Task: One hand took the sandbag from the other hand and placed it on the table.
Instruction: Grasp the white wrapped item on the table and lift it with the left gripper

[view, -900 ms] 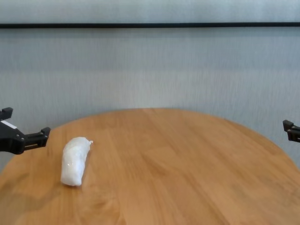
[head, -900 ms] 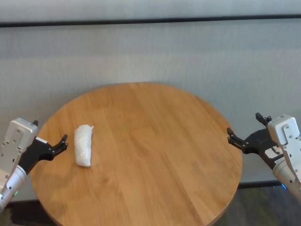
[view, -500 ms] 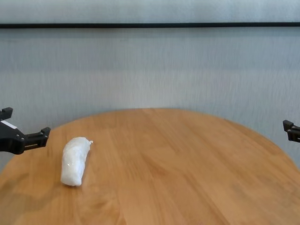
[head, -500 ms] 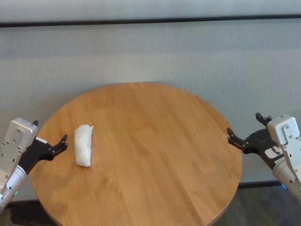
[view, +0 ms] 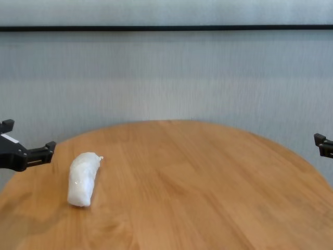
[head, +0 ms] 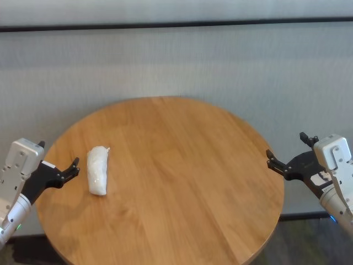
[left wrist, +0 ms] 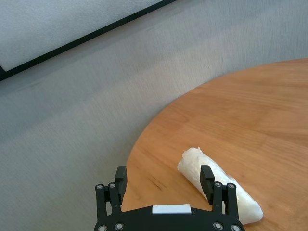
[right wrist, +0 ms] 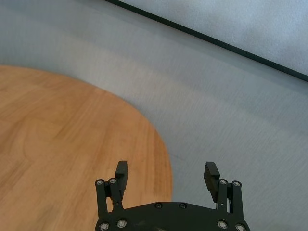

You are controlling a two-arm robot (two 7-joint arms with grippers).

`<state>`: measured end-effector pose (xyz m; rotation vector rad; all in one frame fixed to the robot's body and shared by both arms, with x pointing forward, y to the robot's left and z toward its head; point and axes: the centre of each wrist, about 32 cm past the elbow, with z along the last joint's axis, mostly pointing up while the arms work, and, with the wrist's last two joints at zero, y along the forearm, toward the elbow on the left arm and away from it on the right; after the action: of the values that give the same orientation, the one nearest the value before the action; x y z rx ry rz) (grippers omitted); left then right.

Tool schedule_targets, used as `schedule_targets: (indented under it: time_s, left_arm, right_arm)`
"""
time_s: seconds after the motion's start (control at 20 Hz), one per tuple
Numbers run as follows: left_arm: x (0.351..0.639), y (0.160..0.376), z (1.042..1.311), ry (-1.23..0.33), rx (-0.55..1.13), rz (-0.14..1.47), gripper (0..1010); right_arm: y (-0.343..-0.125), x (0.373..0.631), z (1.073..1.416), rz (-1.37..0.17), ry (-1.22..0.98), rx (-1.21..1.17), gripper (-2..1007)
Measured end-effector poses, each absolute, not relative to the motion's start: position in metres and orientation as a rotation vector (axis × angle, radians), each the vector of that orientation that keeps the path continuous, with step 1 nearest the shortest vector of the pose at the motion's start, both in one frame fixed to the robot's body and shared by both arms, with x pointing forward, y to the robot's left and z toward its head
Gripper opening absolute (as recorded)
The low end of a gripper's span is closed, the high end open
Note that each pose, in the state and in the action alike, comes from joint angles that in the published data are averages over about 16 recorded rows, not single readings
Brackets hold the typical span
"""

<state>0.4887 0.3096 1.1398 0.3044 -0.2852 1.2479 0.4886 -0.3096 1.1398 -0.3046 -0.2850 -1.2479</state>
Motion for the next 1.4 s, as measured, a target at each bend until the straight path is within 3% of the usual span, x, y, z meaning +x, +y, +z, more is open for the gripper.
schedule_targets:
  time_s: [1.4]
  left_arm:
    - [0.4887,0.3098,1.1398,-0.285,0.305,1.248,1000]
  right_arm:
    - [-0.3096,0.4886,1.1398,-1.248,-0.285,-0.305,1001]
